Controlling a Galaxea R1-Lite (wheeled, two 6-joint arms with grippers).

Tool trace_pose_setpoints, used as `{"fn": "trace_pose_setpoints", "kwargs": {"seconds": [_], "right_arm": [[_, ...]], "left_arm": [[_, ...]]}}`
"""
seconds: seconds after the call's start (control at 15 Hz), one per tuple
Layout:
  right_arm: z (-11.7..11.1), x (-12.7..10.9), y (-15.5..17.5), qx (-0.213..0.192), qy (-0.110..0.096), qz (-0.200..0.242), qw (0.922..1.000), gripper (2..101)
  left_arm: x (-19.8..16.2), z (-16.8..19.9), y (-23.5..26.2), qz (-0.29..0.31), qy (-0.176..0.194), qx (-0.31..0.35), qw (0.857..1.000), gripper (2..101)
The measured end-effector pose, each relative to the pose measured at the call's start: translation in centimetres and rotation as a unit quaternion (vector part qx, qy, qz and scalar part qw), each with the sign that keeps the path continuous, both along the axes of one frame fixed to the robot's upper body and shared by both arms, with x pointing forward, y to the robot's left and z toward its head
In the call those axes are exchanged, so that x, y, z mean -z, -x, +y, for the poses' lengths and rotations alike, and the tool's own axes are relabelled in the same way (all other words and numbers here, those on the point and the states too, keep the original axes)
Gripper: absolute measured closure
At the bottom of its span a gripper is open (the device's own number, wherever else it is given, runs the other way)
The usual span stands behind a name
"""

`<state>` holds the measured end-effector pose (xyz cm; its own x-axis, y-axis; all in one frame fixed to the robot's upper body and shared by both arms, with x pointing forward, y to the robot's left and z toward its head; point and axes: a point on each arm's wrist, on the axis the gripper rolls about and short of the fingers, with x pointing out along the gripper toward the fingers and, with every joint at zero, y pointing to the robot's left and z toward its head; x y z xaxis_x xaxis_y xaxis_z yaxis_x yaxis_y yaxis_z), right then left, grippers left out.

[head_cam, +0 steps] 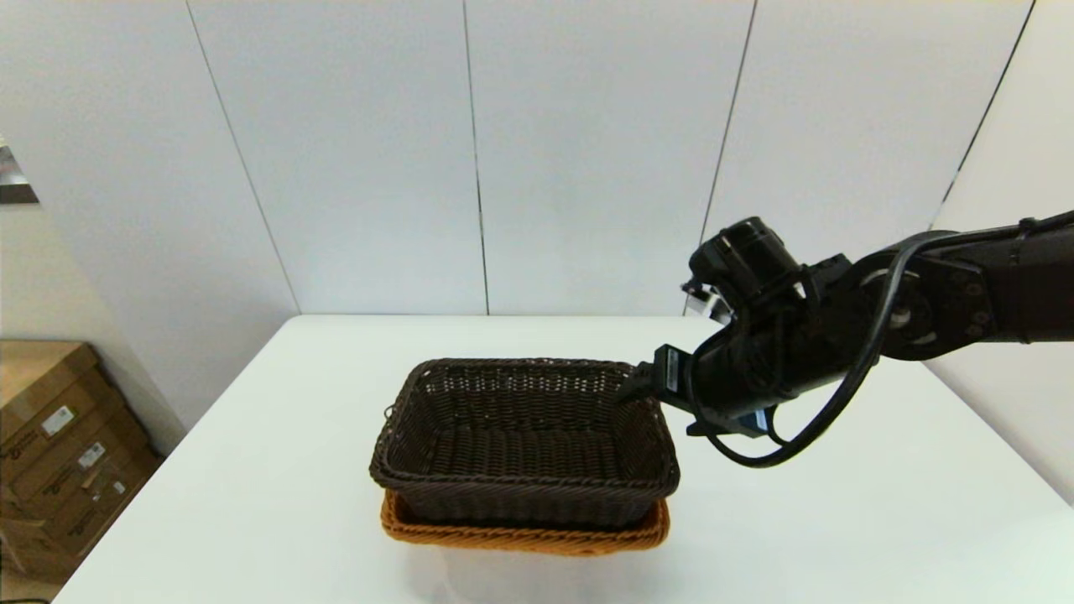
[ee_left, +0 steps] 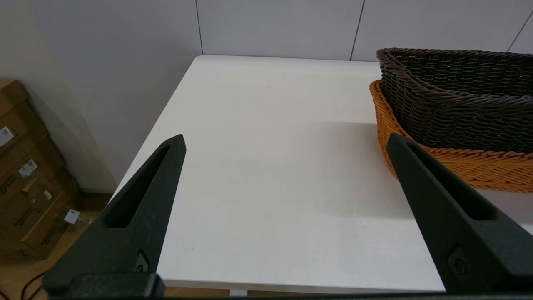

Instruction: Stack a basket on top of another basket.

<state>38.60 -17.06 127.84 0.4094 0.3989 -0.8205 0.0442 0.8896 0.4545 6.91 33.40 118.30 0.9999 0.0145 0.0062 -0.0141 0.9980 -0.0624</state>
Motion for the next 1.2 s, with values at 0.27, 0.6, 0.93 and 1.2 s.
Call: {"fn": "trace_pose_setpoints", "kwargs": {"seconds": [0.27,0.6,0.93,1.2], "right_arm": [[-3.2,-2.0,-1.0,0.044,-0.006,0.002,0.999,8.6],[-10.0,-5.7,-1.1,0.069,-0.06,0.001,0.9958,6.5],[-15.0,-10.0,4.7,0.034,-0.102,-0.016,0.994,5.5],[-14.4,-11.5,12.4,-0.019,-0.118,-0.035,0.9922,5.2]], "left_arm": [[0.0,0.0,0.0,0.0,0.0,0.0,1.0,5.4],[0.0,0.0,0.0,0.0,0.003,0.0,1.0,5.4],[0.0,0.0,0.0,0.0,0.003,0.0,1.0,5.4],[0.0,0.0,0.0,0.0,0.003,-0.005,1.0,5.4]]}}
